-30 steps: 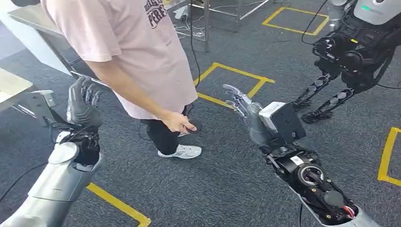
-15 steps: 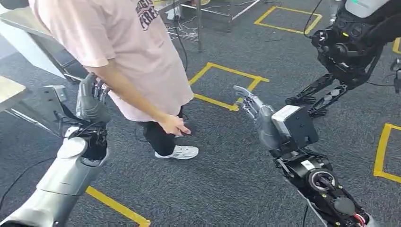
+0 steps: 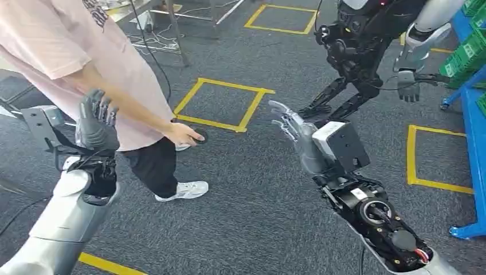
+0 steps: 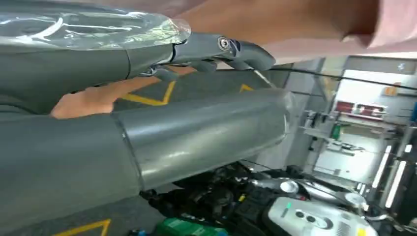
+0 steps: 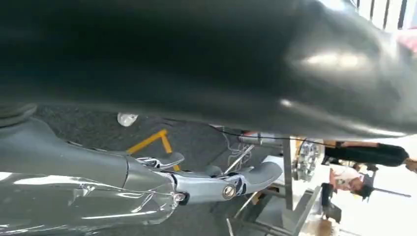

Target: Take the parts from the cabinet and place them on the table.

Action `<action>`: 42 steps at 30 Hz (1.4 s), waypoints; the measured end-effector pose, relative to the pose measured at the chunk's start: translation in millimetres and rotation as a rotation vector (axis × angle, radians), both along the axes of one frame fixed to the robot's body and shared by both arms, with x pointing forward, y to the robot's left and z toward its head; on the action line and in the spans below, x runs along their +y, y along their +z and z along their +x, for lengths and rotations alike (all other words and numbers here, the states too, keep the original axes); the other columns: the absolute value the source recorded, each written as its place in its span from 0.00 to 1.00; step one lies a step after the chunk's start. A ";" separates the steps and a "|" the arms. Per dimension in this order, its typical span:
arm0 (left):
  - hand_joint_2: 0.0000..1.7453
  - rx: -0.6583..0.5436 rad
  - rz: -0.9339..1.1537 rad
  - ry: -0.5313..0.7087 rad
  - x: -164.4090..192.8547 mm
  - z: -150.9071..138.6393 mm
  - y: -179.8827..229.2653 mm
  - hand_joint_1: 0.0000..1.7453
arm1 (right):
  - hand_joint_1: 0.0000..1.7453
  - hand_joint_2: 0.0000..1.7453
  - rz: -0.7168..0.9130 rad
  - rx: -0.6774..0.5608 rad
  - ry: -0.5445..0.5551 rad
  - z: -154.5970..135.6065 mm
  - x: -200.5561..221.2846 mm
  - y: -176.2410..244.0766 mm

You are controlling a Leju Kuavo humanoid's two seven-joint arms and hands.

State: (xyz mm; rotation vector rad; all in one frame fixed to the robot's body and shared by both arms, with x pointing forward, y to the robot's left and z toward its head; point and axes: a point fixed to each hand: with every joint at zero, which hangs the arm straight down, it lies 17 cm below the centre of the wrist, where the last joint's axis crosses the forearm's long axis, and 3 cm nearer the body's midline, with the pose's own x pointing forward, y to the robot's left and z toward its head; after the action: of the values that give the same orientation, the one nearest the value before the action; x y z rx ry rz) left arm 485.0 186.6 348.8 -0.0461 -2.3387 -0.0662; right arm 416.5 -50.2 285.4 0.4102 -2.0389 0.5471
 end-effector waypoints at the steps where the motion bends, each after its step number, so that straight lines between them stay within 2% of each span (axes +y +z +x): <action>1: 0.00 0.000 -0.001 0.001 0.3 0.2 0.2 0.00 | 0.00 0.00 0.000 0.005 -0.001 -0.1 -0.3 -1.5; 42: 0.00 0.012 -0.006 -0.004 -2.3 -4.1 -0.3 0.00 | 0.00 0.00 0.011 0.004 0.005 -7.9 1.6 1.7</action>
State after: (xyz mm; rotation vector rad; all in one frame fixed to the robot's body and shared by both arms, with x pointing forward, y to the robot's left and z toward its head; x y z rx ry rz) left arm 480.9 184.3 348.5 -0.0541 -2.3273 -0.0604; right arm 408.6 -48.7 287.1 0.4233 -2.0389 0.5377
